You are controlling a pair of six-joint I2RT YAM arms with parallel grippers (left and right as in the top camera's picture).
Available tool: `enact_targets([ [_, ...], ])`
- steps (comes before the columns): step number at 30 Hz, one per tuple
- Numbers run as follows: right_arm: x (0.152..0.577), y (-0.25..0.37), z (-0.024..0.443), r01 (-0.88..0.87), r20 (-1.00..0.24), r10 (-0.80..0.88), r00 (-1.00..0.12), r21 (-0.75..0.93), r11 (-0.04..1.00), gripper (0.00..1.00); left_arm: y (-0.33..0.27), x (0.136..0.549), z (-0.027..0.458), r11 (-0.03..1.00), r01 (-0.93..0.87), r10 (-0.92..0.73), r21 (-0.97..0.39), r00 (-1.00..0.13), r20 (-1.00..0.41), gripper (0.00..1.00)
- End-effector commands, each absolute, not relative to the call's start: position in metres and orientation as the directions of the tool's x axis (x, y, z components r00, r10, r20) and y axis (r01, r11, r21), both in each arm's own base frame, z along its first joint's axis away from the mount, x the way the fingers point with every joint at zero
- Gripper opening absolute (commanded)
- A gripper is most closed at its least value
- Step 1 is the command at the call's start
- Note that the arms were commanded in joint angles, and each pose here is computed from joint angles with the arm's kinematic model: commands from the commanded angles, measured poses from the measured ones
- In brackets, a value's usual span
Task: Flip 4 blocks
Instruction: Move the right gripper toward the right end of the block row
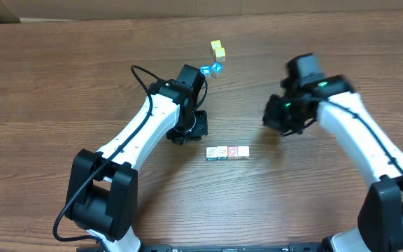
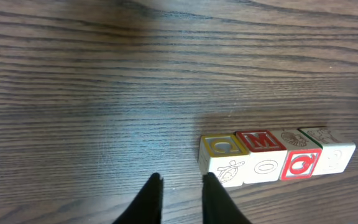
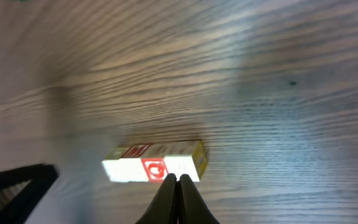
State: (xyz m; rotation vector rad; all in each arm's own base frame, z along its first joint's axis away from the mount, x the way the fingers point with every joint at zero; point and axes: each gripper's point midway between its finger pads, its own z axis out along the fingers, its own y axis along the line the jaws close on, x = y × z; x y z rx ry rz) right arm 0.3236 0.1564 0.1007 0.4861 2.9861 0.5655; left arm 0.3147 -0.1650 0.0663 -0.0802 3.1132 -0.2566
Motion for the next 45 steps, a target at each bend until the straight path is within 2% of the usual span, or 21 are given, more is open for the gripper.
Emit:
enact_targets([
  [1,0.330,0.147,0.094,0.380,-0.113,0.413,-0.904,0.232,0.895,0.04,-0.166,0.321,0.074,0.986,-0.048,-0.056,-0.161,-0.997,-0.049,0.09],
  [3,0.330,0.148,0.093,0.379,-0.155,0.410,-0.899,0.197,0.904,0.04,-0.167,0.323,0.074,0.985,-0.046,-0.057,-0.164,-0.997,-0.058,0.04],
  [13,0.334,0.154,0.088,0.448,-0.151,0.481,-0.864,0.208,0.869,0.04,-0.171,0.332,0.076,0.983,-0.040,-0.058,-0.181,-0.994,-0.093,0.04],
  [23,0.335,0.151,0.083,0.418,-0.168,0.447,-0.879,0.185,0.890,0.04,-0.165,0.337,0.073,0.988,-0.045,-0.063,-0.145,-0.991,-0.118,0.08],
  [27,0.334,0.151,0.079,0.411,-0.163,0.437,-0.884,0.173,0.895,0.04,-0.162,0.338,0.068,0.990,-0.066,-0.081,-0.127,-0.991,-0.111,0.04],
  [33,0.336,0.152,0.069,0.343,-0.180,0.371,-0.911,0.168,0.924,0.04,-0.160,0.339,0.057,0.992,-0.070,-0.080,-0.102,-0.992,-0.100,0.04],
  [45,0.327,0.155,0.040,0.337,-0.161,0.370,-0.915,0.200,0.920,0.04,-0.161,0.342,0.040,0.993,-0.072,-0.078,-0.091,-0.994,-0.074,0.04],
])
